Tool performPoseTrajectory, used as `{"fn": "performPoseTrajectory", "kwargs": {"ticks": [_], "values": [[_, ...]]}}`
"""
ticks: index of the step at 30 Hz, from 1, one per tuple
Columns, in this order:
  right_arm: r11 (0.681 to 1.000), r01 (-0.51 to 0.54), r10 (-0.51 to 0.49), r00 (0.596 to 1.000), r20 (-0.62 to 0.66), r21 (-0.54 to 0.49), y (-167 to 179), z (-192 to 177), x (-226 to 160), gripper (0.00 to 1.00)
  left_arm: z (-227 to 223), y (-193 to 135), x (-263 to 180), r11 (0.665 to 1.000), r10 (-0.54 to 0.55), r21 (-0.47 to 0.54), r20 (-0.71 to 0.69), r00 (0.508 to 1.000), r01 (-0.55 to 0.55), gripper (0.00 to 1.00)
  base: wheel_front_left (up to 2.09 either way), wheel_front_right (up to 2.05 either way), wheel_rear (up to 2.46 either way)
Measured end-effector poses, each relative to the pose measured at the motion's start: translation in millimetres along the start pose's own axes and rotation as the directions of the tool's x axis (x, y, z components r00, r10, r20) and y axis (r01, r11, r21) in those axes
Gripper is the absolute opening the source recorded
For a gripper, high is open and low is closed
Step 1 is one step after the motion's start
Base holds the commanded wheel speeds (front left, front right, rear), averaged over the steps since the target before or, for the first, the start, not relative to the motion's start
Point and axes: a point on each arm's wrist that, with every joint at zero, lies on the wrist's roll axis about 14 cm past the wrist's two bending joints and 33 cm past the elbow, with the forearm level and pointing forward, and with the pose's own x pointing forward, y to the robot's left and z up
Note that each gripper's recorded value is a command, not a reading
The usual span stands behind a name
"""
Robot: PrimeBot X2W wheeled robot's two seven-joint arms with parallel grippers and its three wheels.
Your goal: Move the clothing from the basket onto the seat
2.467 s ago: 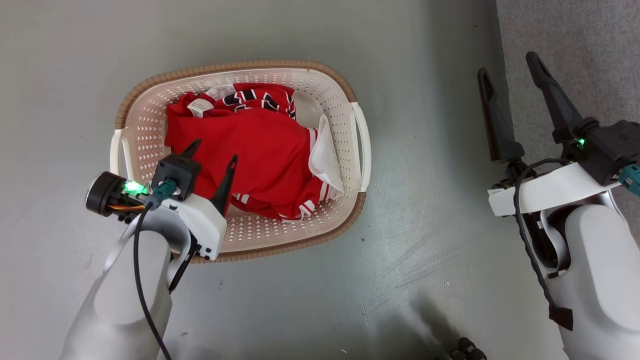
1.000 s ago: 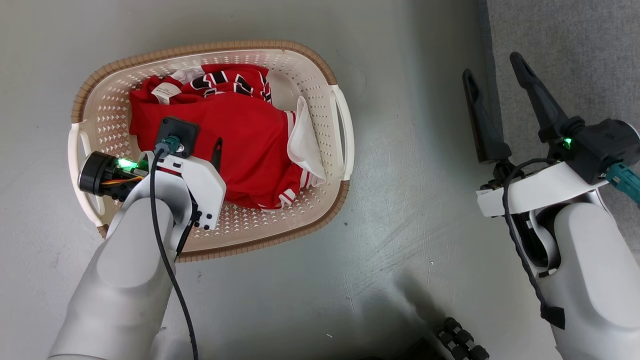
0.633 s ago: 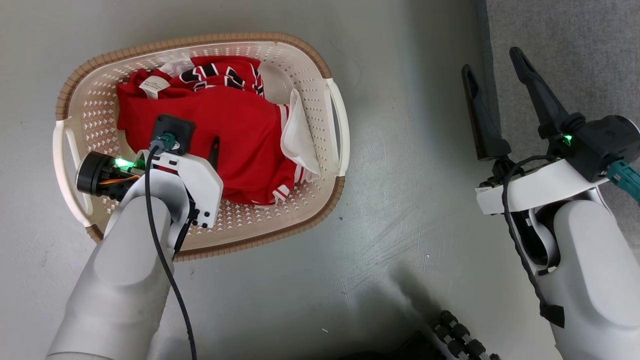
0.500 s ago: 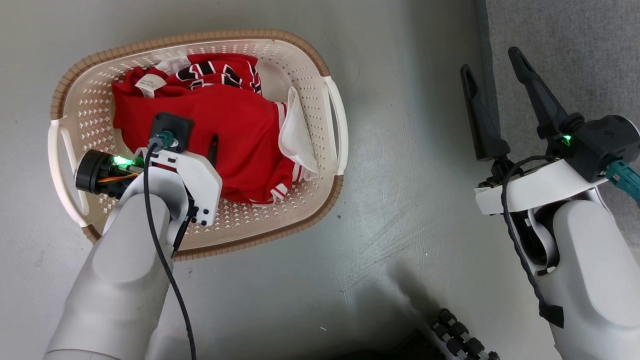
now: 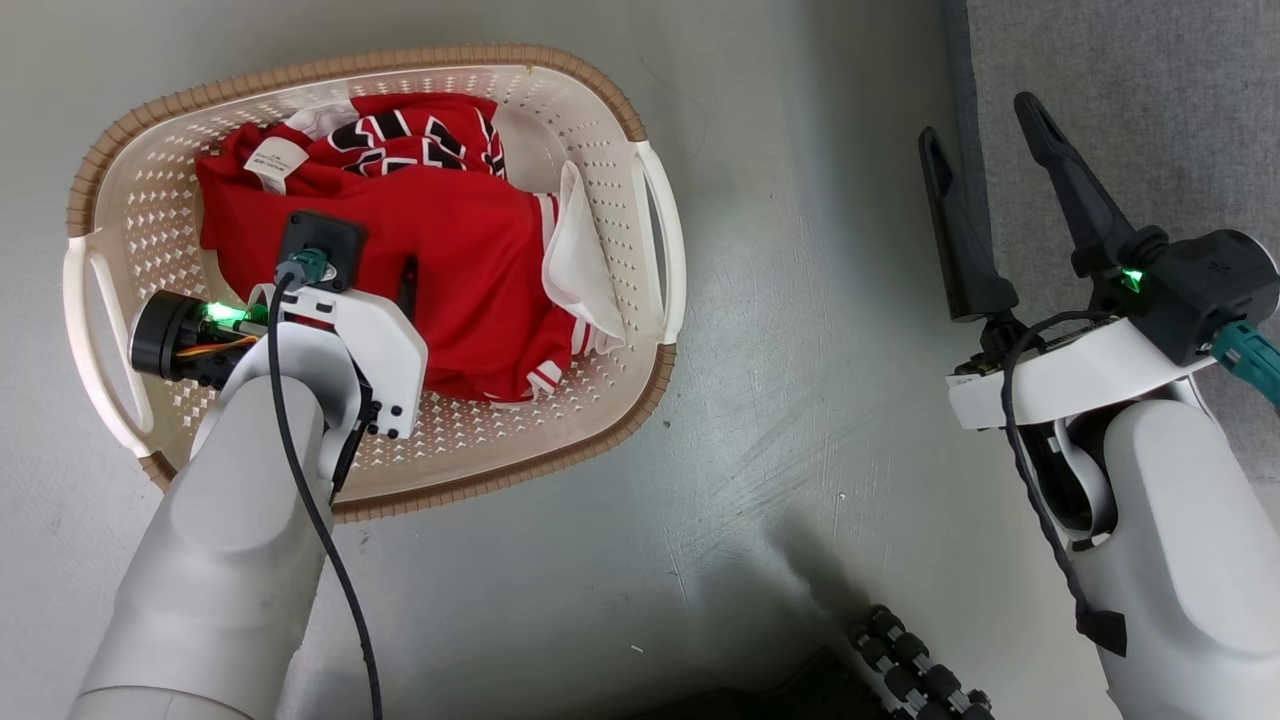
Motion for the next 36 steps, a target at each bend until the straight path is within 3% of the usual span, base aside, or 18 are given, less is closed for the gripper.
{"fn": "performPoseTrajectory", "kwargs": {"ticks": [11,14,18,21,24,27,28,36], "values": [[1.0,0.004,-0.004,1.0,0.003,-0.005,-3,0,1,1.0,-5,-2,6,1.0,-0.008,0.001,-0.003,1.0,0.008,1.0,0.0,0.0,0.0],[1.0,0.007,-0.007,1.0,0.002,-0.008,-4,0,1,1.0,-5,-4,8,1.0,-0.013,0.002,-0.003,1.0,0.013,0.96,0.0,0.0,0.0],[1.0,0.012,-0.012,1.0,-0.002,-0.012,-6,-1,0,1.0,-7,-5,10,1.0,-0.018,0.002,-0.003,1.0,0.018,0.79,0.0,0.0,0.0],[1.0,0.015,-0.015,1.0,-0.005,-0.014,-7,-2,-1,1.0,-8,-7,12,1.0,-0.023,0.003,-0.001,1.0,0.023,0.49,0.0,0.0,0.0],[1.0,0.018,-0.018,1.0,-0.006,-0.015,-8,-2,-1,1.0,-9,-8,12,1.0,-0.027,0.006,0.003,1.0,0.027,0.37,0.0,0.0,0.0],[1.0,0.022,-0.023,1.0,-0.004,-0.014,-10,-1,-1,1.0,-8,-10,12,0.999,-0.037,0.009,0.005,0.999,0.037,0.04,0.0,0.0,0.0],[1.0,0.024,-0.024,1.0,-0.003,-0.014,-10,0,-1,1.0,-8,-10,12,0.999,-0.038,0.011,0.005,0.999,0.038,0.0,0.0,0.0,0.0],[1.0,0.026,-0.026,1.0,0.017,-0.009,-11,7,1,1.0,11,-5,7,0.999,-0.03,0.016,0.078,0.996,0.028,0.0,0.0,0.0,0.0]]}}
